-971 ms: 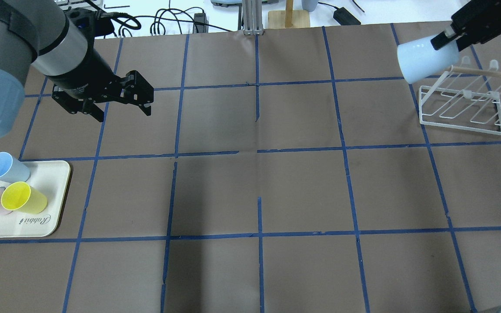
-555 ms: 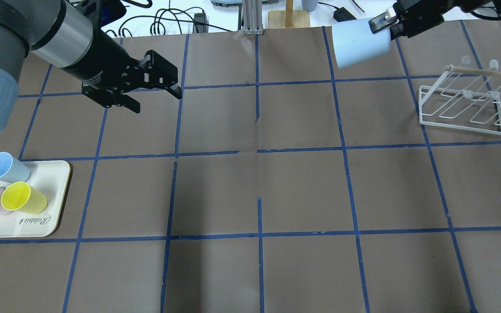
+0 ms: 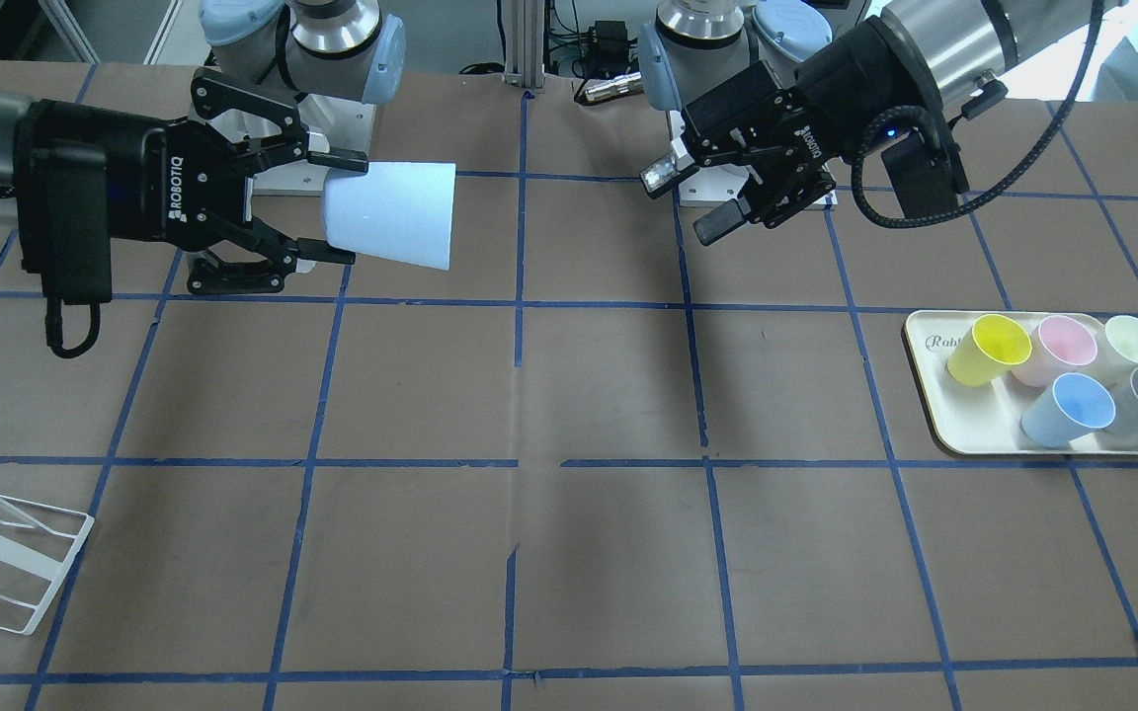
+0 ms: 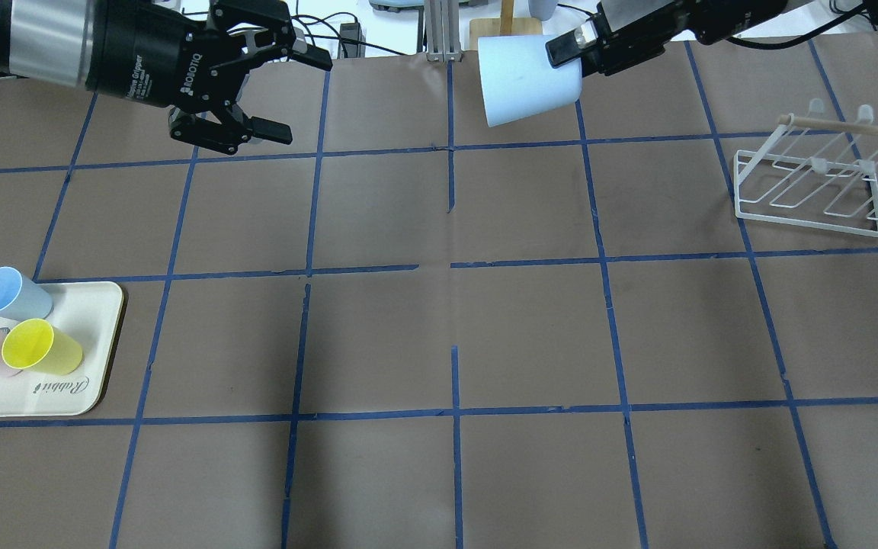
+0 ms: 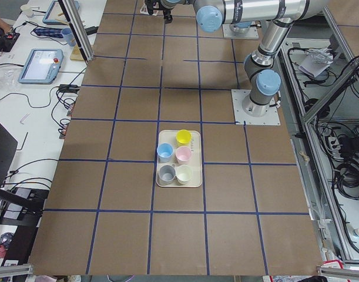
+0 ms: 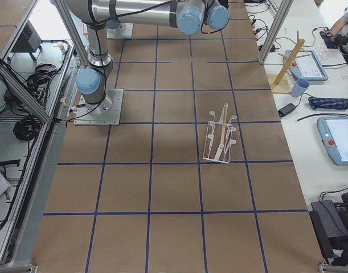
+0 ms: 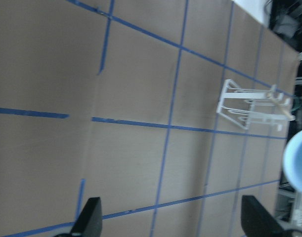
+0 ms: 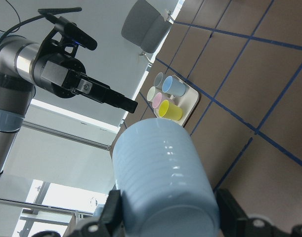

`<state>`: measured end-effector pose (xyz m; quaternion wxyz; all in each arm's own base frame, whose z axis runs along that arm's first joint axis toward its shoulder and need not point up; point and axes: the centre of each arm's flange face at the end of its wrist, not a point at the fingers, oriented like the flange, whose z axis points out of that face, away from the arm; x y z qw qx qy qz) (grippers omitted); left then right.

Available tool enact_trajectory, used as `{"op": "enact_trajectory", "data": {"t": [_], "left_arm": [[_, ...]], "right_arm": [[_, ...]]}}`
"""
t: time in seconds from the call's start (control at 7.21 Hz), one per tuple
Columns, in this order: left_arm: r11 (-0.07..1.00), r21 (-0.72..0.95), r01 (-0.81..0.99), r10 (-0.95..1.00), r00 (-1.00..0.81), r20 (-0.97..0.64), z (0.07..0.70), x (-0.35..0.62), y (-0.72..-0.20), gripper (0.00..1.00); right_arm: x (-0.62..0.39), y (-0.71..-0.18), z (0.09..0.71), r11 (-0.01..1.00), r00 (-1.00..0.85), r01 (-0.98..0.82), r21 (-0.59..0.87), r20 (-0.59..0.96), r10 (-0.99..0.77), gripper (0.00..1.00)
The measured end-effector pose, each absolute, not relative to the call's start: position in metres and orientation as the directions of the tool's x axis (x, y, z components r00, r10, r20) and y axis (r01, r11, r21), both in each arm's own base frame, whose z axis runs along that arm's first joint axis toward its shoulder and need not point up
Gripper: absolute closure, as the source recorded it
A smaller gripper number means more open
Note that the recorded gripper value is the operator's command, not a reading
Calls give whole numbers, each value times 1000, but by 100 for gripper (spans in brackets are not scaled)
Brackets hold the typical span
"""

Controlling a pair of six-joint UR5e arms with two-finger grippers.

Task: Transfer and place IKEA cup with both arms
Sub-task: 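Carry the cup toward the left gripper while the left gripper approaches it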

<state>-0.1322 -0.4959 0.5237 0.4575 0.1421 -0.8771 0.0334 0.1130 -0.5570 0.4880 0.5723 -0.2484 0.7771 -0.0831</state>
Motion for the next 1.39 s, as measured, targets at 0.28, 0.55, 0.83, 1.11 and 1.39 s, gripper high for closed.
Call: {"op": "enact_trajectory", "data": {"t": [0.28,0.55,0.83,1.11,1.39], "left_arm": [[952,133,-275,-238,-393,888,537,-141,-496,0],[959,176,-224,-238,-289,927,542,-162,-495,0],[970,195,-143,-226,-244,943,542,-196,-489,0],[971,213,-107,-231,-200,952,543,-210,-487,0],[975,197,-100,-212,-182,960,539,-211,-494,0]], "right_arm": [[122,-548,486,873,-182,-244,-422,-864,-469,72],[146,-545,489,871,-147,-218,-440,-868,-475,72],[158,-544,492,867,-131,-209,-453,-865,-484,71],[164,-540,496,862,-127,-214,-460,-862,-491,69],[165,-533,505,858,-131,-221,-463,-858,-496,69]]}}
